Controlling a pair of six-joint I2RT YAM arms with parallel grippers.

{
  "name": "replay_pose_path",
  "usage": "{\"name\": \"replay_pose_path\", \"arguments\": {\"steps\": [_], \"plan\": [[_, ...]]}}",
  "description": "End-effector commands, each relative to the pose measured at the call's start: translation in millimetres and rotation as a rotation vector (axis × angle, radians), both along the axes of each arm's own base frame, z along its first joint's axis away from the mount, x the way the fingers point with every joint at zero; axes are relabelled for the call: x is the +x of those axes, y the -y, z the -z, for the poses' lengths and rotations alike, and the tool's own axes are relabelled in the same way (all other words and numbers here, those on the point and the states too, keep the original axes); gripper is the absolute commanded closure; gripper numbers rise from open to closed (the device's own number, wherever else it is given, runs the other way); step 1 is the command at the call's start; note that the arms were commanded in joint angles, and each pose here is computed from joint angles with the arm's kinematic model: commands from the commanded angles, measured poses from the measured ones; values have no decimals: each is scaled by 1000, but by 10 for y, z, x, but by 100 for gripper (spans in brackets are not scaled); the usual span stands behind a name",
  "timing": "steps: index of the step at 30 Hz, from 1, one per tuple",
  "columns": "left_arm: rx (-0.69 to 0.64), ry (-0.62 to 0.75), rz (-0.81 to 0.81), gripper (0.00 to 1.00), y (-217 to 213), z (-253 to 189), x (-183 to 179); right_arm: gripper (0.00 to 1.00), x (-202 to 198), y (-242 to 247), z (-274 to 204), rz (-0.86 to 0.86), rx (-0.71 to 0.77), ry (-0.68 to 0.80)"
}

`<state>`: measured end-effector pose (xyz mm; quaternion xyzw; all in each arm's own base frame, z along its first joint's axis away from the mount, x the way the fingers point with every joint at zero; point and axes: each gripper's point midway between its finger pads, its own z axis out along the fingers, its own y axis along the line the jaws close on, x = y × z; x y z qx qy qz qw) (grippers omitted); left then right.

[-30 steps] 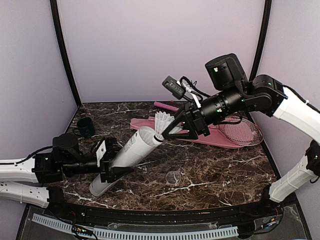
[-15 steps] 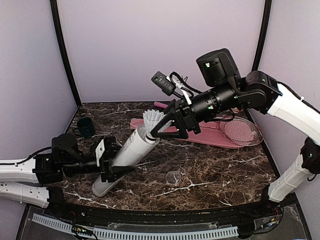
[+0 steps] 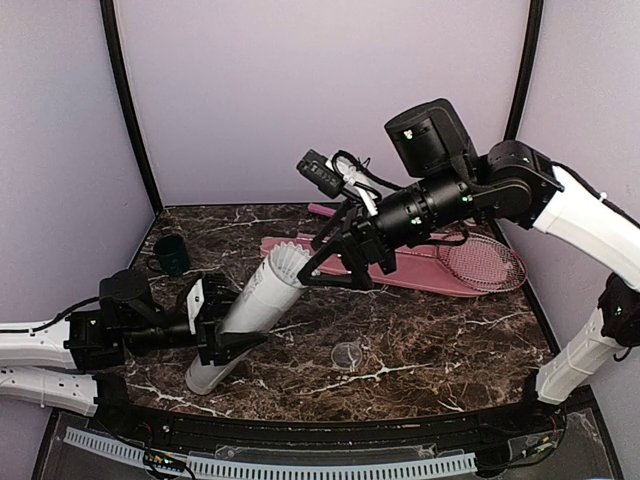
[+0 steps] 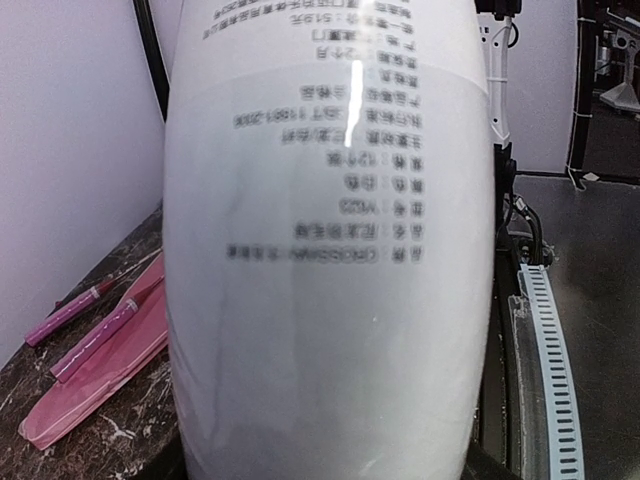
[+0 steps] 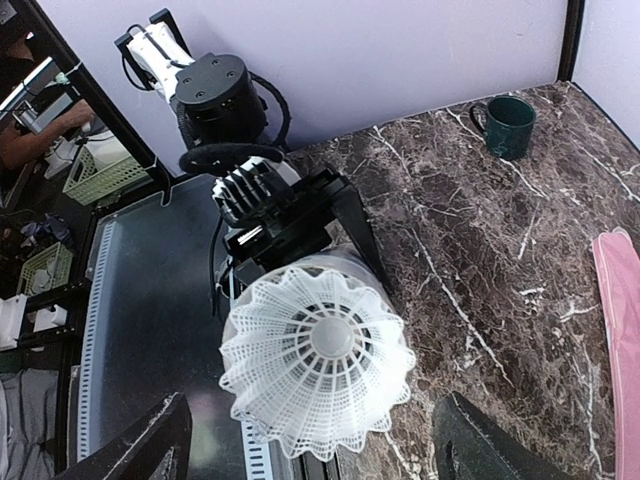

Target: Pack up the badminton gear

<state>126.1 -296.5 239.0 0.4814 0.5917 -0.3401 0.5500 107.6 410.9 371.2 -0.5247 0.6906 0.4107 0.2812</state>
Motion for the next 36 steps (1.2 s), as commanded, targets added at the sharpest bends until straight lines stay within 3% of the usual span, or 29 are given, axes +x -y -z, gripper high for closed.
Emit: {"name": "replay_pose_path", "arguments": {"steps": [1, 9, 24, 36], "plan": [[-58, 29, 11, 53, -8, -170, -25, 18, 85, 134, -133, 58, 30, 37], [-33, 18, 57, 54, 56, -137, -79, 23, 280, 214, -175, 135, 33, 40], [23, -4, 81, 53, 112, -59, -91, 22, 396, 23, 560, 132, -227, 69], [16, 10, 110, 53, 148, -94, -123, 18, 369, -122, 1039, 71, -328, 69]]}}
